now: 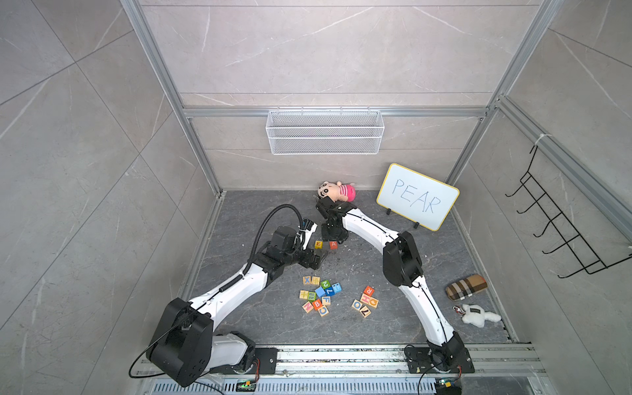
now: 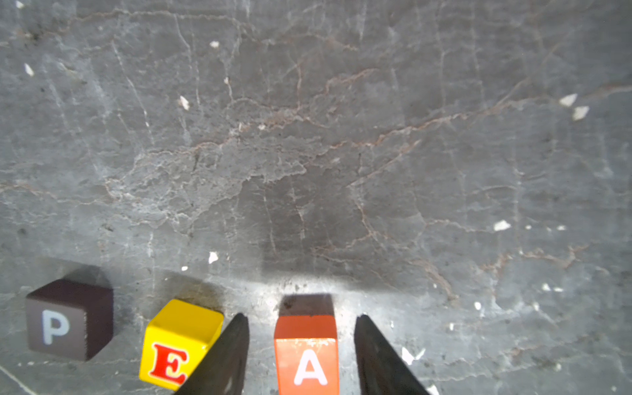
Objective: Spell the uppercase word “pear” with letter blocks
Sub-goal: Adjust the letter block at the center of the board, then pick up the letter block from the center of the board.
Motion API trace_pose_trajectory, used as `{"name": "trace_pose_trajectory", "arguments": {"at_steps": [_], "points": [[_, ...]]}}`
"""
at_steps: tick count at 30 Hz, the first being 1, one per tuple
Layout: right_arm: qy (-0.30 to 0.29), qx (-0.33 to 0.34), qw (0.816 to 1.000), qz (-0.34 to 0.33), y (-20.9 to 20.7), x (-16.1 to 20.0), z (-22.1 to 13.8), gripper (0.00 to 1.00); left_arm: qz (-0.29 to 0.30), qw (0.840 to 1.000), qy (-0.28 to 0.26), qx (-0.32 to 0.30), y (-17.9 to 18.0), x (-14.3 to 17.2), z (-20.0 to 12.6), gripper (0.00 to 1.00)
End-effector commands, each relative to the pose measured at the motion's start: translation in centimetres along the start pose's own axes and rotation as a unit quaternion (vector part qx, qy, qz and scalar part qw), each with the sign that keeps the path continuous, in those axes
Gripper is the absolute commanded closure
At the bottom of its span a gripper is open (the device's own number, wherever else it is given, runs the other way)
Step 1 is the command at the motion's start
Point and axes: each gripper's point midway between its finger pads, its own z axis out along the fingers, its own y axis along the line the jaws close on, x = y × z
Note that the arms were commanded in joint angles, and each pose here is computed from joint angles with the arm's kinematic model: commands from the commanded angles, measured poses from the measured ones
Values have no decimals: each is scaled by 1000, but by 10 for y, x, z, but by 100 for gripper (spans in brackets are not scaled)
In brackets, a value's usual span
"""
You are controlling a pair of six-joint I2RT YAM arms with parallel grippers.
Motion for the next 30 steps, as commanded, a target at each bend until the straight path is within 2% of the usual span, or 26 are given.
{"name": "trace_pose_trajectory", "arguments": {"at_steps": [1,6,8,9,11,13,15,18,20,23,30], "points": [[-27,-5,1000,-14,-1,-11,-43,43,19,999,-41,30,-15,-26,-15,0],[-45,14,998,-31,-23,2,-82,37,41,996,-60,54,-29,-33,-30,0],[-66,17,997,-28,-36,11,-103,29,47,994,-68,66,-36,-36,-37,0],[-74,14,997,-26,-40,16,-111,24,50,994,-69,71,-40,-36,-39,0],[-88,7,996,-2,-51,30,-125,1,55,993,-71,80,-48,-37,-44,0],[-78,-6,996,43,-64,55,-127,1,64,991,-65,94,-59,-33,-45,0],[-32,-58,995,72,-64,87,-120,1,81,989,-52,111,-73,-26,-45,0],[33,-92,989,111,-64,139,-110,20,109,986,-20,128,-92,-8,-42,0],[50,-87,985,138,-71,169,-109,23,117,984,-1,136,-99,5,-40,0],[53,-76,984,152,-83,194,-112,28,111,984,12,142,-99,20,-36,0],[100,-15,983,155,-101,232,-103,32,103,985,34,138,-95,31,-26,0]]}}
